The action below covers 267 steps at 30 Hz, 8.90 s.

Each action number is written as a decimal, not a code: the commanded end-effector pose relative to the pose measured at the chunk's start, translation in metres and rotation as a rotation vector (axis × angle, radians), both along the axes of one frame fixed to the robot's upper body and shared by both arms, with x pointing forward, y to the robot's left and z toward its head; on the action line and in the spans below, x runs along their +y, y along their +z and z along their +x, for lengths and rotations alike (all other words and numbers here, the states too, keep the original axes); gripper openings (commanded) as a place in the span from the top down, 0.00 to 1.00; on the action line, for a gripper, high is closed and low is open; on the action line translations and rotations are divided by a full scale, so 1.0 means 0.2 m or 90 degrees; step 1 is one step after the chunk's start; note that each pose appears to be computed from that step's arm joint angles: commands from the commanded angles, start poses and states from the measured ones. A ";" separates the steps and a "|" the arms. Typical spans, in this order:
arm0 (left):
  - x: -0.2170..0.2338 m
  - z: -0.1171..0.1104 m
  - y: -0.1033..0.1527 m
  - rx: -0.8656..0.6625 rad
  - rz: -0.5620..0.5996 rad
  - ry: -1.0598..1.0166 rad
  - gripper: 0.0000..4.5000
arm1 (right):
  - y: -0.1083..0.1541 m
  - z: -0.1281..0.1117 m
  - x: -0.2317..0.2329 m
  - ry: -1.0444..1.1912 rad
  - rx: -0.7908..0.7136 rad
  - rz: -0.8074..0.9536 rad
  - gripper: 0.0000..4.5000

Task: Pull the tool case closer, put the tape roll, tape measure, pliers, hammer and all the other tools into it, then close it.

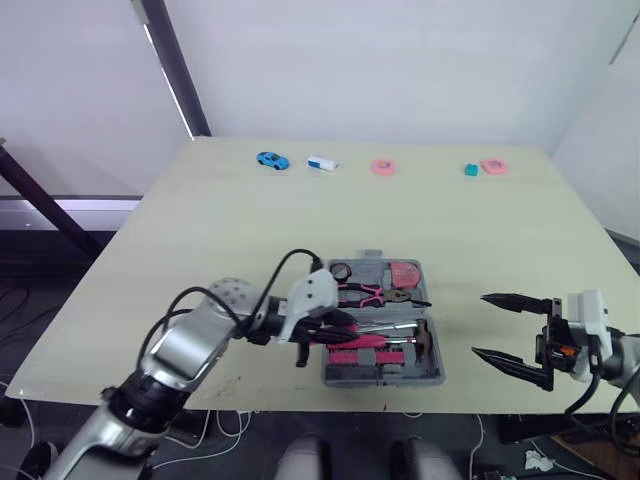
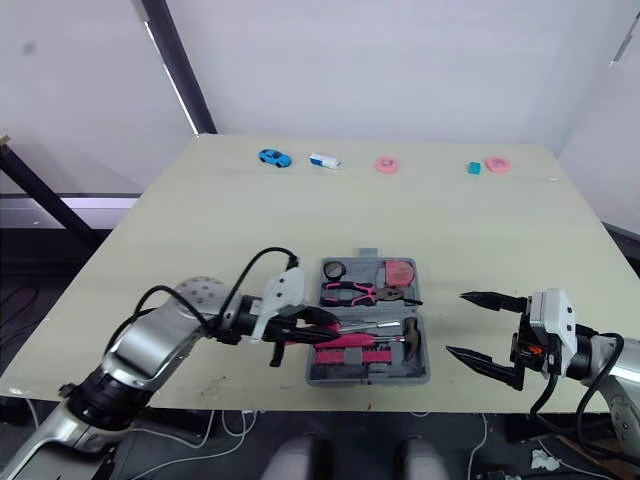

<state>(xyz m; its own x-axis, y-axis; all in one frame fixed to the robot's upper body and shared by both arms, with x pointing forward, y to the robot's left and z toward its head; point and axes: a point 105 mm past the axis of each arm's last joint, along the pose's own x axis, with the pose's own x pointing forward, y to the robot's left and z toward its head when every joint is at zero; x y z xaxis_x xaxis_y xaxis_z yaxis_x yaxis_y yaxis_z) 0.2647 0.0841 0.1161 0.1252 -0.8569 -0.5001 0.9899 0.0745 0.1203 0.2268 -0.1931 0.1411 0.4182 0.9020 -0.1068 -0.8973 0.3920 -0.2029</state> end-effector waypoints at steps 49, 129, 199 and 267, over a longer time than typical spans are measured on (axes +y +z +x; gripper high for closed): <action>-0.35 -0.03 -0.29 0.137 0.179 -0.025 0.89 | 0.01 -0.10 -0.10 0.009 0.011 -0.041 0.00; 0.93 -0.05 -0.10 -0.057 -0.201 0.566 0.07 | -0.24 -0.09 -0.34 -0.309 0.043 0.038 0.00; 0.24 0.33 -0.43 0.119 -0.078 0.170 0.99 | -0.48 0.55 0.21 -0.029 0.097 -0.165 0.99; 0.30 0.13 -0.08 0.030 -0.180 0.159 1.00 | -0.30 0.58 -0.06 -0.211 0.290 0.070 0.72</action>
